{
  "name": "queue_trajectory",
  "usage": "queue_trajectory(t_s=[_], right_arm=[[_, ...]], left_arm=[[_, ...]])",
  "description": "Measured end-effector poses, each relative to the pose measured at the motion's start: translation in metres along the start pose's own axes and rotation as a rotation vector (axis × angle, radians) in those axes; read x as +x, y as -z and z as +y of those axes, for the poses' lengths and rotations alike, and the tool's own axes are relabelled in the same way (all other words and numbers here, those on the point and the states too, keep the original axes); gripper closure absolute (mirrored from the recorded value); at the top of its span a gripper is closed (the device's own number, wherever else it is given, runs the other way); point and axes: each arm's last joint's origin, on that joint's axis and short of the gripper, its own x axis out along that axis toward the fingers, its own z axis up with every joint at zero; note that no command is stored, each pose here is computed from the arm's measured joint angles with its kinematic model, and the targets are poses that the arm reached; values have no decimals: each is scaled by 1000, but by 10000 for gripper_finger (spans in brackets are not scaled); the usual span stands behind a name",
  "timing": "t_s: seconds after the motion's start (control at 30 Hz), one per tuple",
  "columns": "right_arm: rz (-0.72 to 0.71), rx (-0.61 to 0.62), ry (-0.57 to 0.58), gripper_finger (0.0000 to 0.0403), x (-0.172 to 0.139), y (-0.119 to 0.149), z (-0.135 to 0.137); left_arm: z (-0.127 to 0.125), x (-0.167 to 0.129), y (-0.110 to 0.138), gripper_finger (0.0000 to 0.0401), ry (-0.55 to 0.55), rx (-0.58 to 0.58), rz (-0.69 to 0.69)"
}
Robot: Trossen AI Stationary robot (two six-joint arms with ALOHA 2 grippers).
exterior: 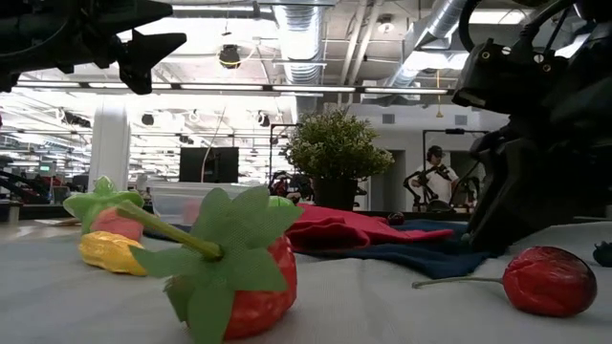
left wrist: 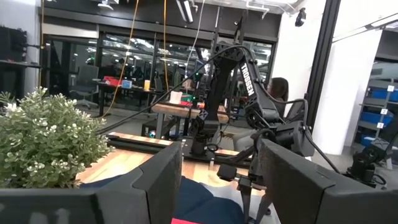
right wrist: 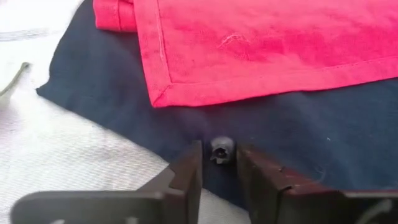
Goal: Pick and placing Produce into tupperware
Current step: Put the left blueberry into the transparent bin
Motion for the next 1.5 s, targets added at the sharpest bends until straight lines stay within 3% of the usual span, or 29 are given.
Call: queue_trajectory(t_s=[0.2,0.7,1.23,1.37,1.5], right_arm=[[3,1,-29,309,-1,0,3],[17,-28,-79,292,-3,-3,5],[-6,-79,-98,391,-6,-16,10],[-7,-90,-97,387,-6,-17,10],[13,-75,-127,355,-6,-17,9]], left_arm=[[0,0,0,198,0,0,0],[0,0,0,198,0,0,0],[0,0,0,198,-1,0,0],[0,0,0,198,-1,0,0],[0,0,0,198,-1,0,0]])
